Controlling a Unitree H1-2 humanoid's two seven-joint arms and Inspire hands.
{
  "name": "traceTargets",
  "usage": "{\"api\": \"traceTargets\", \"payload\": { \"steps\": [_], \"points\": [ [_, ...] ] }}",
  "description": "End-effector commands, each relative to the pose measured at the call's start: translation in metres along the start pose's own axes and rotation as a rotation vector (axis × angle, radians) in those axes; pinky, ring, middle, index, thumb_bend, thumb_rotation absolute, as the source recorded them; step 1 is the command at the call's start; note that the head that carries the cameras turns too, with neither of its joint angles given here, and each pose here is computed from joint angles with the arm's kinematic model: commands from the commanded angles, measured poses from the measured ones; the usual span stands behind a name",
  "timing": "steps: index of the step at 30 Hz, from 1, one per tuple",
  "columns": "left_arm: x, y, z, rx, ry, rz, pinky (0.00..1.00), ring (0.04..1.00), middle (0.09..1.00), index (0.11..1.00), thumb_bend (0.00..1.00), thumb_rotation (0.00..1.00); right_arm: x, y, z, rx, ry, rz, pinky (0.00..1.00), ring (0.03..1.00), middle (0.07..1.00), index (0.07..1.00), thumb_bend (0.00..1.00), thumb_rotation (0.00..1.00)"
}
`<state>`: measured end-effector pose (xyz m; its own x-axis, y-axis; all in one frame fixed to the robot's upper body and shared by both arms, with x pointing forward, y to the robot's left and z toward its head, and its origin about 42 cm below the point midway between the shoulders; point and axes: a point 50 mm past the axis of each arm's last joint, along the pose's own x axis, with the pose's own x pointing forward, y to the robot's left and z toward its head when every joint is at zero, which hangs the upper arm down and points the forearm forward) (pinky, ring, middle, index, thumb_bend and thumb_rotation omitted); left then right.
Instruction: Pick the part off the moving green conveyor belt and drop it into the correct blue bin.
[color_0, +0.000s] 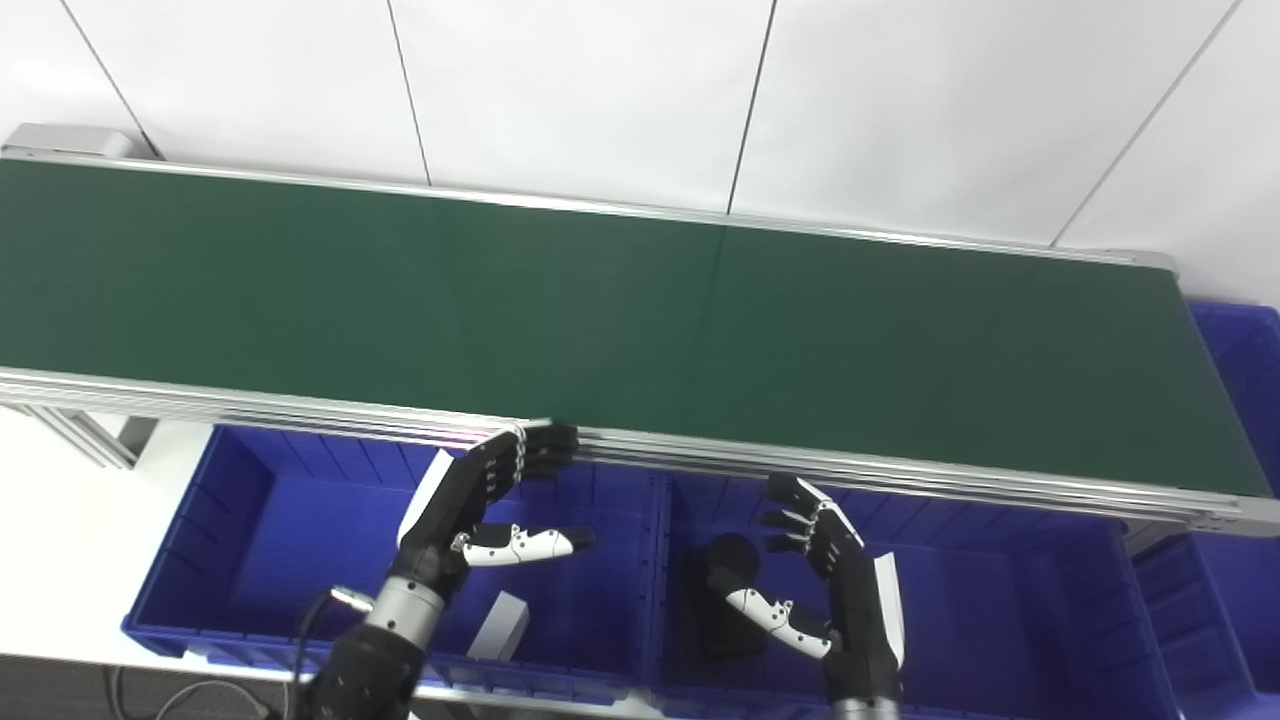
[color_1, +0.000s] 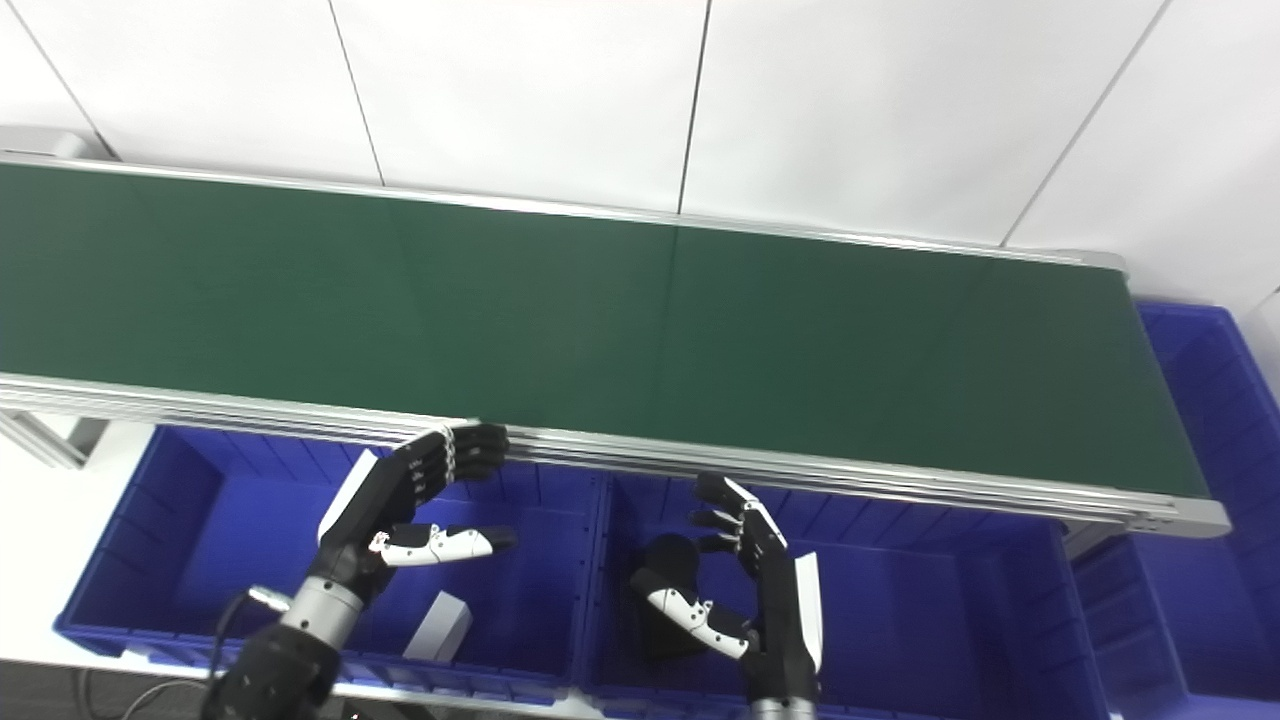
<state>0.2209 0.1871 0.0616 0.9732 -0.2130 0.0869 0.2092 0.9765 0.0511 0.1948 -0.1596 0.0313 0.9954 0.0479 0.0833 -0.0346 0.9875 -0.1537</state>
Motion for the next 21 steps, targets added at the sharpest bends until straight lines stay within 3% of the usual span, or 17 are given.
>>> {"api": "traceTargets", "payload": {
  "steps": [1, 8, 12, 19, 21],
  "points": [
    [0.001, -0.006, 0.008, -0.037, -0.117, 0.033, 0.7, 0.709, 0.726, 0.743, 0.72, 0.0, 0.006, 0.004, 0.009, 0.011, -0.075, -0.004, 0.59, 0.691, 0.763, 0.766, 0.63, 0.0],
    [0.001, -0.028, -0.001, -0.106, -0.124, 0.011, 0.64, 0.653, 0.672, 0.704, 0.72, 0.0, 0.008, 0.012, 0.006, 0.007, -0.065, -0.002, 0.6, 0.706, 0.777, 0.795, 0.63, 0.0],
    [0.001, -0.029, -0.006, -0.098, -0.105, 0.004, 0.61, 0.628, 0.655, 0.691, 0.74, 0.0, 0.009, 0.019, 0.006, 0.014, -0.06, -0.007, 0.6, 0.708, 0.778, 0.803, 0.64, 0.0],
    [0.002, -0.02, -0.015, -0.114, -0.079, 0.008, 0.63, 0.648, 0.674, 0.707, 0.72, 0.0, 0.009, 0.024, 0.006, 0.004, -0.054, -0.012, 0.61, 0.714, 0.78, 0.811, 0.64, 0.0],
    [0.002, -0.02, -0.016, -0.115, -0.076, 0.041, 0.62, 0.637, 0.663, 0.693, 0.74, 0.0, 0.009, 0.023, 0.006, 0.0, -0.054, -0.018, 0.6, 0.715, 0.781, 0.813, 0.65, 0.0]
  ]
}}
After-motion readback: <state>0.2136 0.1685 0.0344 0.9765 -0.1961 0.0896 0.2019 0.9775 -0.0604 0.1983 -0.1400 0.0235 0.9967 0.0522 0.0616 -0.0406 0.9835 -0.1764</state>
